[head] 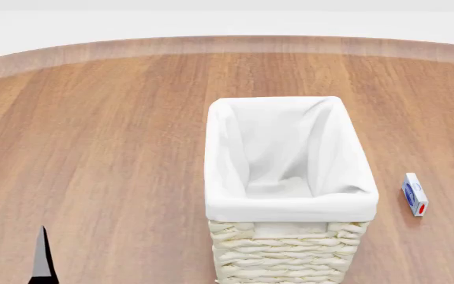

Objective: Pick up the alphabet soup and put it in the basket.

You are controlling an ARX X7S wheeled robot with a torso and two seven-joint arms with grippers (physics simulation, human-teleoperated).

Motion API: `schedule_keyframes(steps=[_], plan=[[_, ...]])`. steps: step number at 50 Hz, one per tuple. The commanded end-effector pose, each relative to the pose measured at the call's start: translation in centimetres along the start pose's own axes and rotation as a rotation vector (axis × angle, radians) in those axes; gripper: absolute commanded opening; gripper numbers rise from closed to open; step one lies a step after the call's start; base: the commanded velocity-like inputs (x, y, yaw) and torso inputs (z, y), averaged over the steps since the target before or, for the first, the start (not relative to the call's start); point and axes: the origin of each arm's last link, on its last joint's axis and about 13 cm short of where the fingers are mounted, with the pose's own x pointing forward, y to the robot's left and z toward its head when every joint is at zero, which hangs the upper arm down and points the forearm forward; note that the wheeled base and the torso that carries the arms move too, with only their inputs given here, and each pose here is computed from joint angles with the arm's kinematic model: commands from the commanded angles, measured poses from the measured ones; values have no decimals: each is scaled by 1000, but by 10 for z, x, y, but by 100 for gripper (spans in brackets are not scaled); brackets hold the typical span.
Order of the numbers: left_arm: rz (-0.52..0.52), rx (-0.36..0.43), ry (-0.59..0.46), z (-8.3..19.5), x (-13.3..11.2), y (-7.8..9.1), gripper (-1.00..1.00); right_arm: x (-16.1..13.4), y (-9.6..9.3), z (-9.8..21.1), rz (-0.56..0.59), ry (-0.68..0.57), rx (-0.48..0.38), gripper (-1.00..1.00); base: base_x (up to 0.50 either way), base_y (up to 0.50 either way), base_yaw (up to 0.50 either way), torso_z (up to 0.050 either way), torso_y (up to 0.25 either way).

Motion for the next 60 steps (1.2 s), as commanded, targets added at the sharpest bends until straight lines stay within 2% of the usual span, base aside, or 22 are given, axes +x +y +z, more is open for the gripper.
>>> schedule_keyframes(steps=[1, 22, 30, 44, 45, 57, 60], plan=[[-3, 2, 3, 0, 0, -1, 100, 6, 1, -6, -24, 5, -2, 100, 0, 0, 0, 0, 0], [-4, -1, 8, -1, 0, -1, 100, 20, 10, -21, -25, 17, 0, 100, 0, 0, 0, 0, 0], [-6, 0, 9, -2, 0, -1, 100, 19, 10, -33, -43, 49, 7, 100, 0, 0, 0, 0, 0], [-6, 1, 11, -2, 0, -1, 100, 23, 10, -36, -58, 51, 16, 100, 0, 0, 0, 0, 0], [-5, 0, 11, -2, 0, -1, 100, 23, 10, -36, -61, 47, 20, -100, 0, 0, 0, 0, 0], [-8, 1, 13, -3, -1, -1, 100, 23, 14, -36, -32, 43, 32, -100, 1, 0, 0, 0, 0], [-8, 2, 14, -3, -1, -2, 100, 26, 15, -26, -26, 30, 35, -100, 0, 0, 0, 0, 0]])
